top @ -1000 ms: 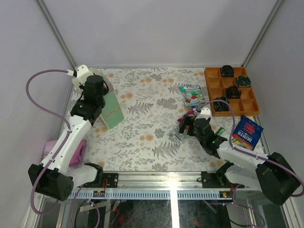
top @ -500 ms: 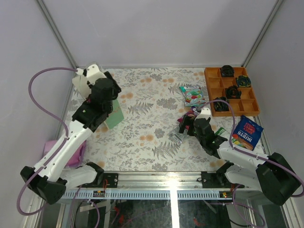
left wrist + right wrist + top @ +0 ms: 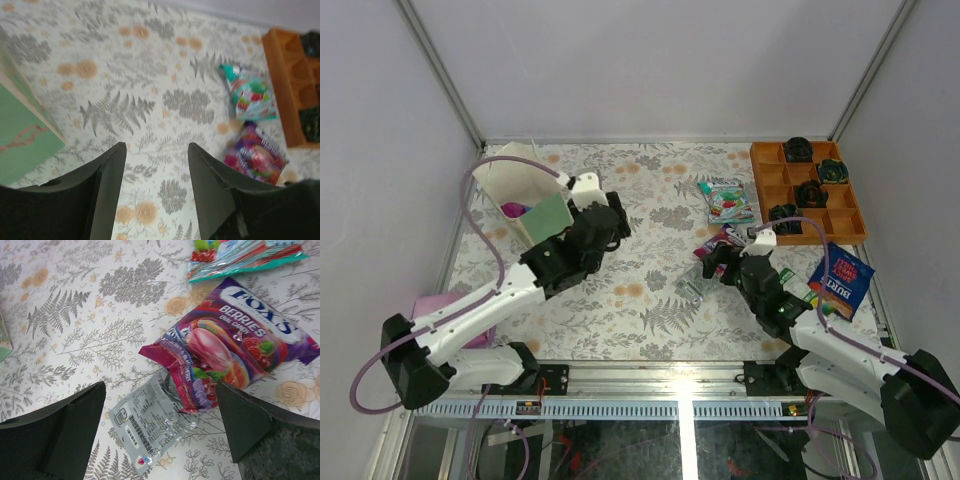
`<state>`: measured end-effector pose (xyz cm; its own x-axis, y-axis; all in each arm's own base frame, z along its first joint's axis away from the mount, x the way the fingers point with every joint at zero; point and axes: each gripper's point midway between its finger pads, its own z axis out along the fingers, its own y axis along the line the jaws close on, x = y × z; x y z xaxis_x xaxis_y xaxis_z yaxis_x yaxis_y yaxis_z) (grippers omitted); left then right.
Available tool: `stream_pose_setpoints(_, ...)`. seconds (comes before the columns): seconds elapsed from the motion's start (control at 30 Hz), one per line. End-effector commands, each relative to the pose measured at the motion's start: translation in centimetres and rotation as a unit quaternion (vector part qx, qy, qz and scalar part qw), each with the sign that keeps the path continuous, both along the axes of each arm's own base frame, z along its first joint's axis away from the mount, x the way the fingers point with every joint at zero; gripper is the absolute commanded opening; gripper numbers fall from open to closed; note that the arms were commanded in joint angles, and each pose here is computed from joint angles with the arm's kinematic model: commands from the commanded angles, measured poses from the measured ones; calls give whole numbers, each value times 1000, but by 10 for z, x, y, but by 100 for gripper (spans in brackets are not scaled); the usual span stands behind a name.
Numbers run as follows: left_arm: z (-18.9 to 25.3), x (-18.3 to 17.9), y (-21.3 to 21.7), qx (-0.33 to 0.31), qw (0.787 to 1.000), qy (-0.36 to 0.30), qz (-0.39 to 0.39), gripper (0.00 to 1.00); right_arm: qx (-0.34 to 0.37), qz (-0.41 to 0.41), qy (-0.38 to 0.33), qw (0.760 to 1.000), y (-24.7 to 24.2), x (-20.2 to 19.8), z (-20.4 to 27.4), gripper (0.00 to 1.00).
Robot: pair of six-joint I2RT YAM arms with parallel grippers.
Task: Place the snacks into the paper bag
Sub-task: Place the snack in the paper bag, then pick up the snack from the center of the board.
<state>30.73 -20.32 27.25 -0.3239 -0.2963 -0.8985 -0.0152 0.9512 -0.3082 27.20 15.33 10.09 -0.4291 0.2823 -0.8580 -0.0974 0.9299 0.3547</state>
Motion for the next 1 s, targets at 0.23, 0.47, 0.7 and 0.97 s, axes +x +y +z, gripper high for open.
stream_pose_setpoints(0.23,-95,-20,-77,-44,987,48,-146,61,5,-124,-43,991,-45,3,17,99)
stream_pose_setpoints(0.47,-127,-24,-113,-49,975,61,-210,62,1,-160,-40,986,-58,2,14,99)
stream_pose_setpoints(0.7,-147,-16,-166,-75,958,65,-269,63,1,-202,-49,978,-77,-3,17,99)
stream_pose_setpoints(0.97,-157,-3,-205,-109,946,49,-300,61,0,-212,-49,976,-80,-4,17,99)
